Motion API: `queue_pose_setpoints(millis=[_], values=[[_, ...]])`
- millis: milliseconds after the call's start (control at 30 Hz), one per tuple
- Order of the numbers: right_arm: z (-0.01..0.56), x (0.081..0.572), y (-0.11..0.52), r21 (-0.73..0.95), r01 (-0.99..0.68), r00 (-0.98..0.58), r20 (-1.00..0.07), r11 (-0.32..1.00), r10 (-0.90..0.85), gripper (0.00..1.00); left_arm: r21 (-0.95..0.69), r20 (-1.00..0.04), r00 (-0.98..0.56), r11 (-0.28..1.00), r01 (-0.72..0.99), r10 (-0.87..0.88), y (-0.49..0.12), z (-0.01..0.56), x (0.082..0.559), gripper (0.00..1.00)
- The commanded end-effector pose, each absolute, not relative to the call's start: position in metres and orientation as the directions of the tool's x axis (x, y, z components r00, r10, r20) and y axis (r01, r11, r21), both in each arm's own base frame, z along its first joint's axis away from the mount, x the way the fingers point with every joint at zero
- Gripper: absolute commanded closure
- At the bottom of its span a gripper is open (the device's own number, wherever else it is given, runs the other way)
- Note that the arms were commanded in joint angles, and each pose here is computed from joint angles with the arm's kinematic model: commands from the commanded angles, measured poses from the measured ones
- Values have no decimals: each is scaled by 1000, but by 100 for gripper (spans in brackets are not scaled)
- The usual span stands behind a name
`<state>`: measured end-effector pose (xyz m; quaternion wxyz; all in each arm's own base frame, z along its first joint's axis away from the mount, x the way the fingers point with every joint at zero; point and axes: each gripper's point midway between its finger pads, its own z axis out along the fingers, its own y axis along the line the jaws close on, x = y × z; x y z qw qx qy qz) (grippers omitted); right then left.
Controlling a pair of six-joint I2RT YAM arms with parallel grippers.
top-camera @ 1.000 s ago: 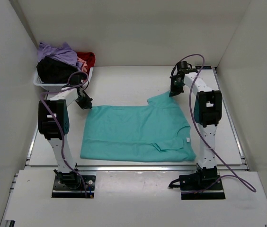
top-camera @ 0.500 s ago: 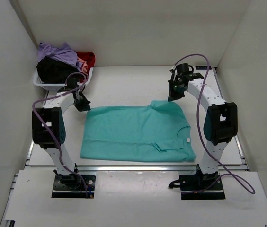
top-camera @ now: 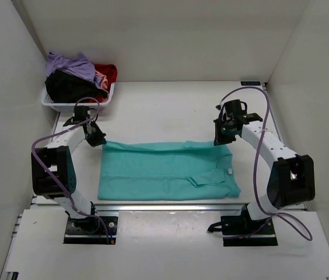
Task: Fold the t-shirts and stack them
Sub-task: Fold the other side of the tshirt into a rectangle
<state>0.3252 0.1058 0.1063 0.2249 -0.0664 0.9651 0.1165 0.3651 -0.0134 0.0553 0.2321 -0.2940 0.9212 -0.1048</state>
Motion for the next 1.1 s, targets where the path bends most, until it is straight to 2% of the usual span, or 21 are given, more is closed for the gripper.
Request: queue_pose_setpoints(millis=[0, 533, 1067], values=[[120, 326, 102, 220, -173, -854, -519, 960, -35, 100, -381, -425, -697, 812, -441, -578, -17, 76, 364, 100], [86, 254, 103, 275, -127, -902, -432, 953, 4, 100, -332, -402, -721, 824, -459, -564, -19, 62, 300, 100], [76, 219, 101, 283, -76, -911, -410, 956, 49, 100, -275, -390, -742, 838, -472, -546, -22, 53, 268, 100]])
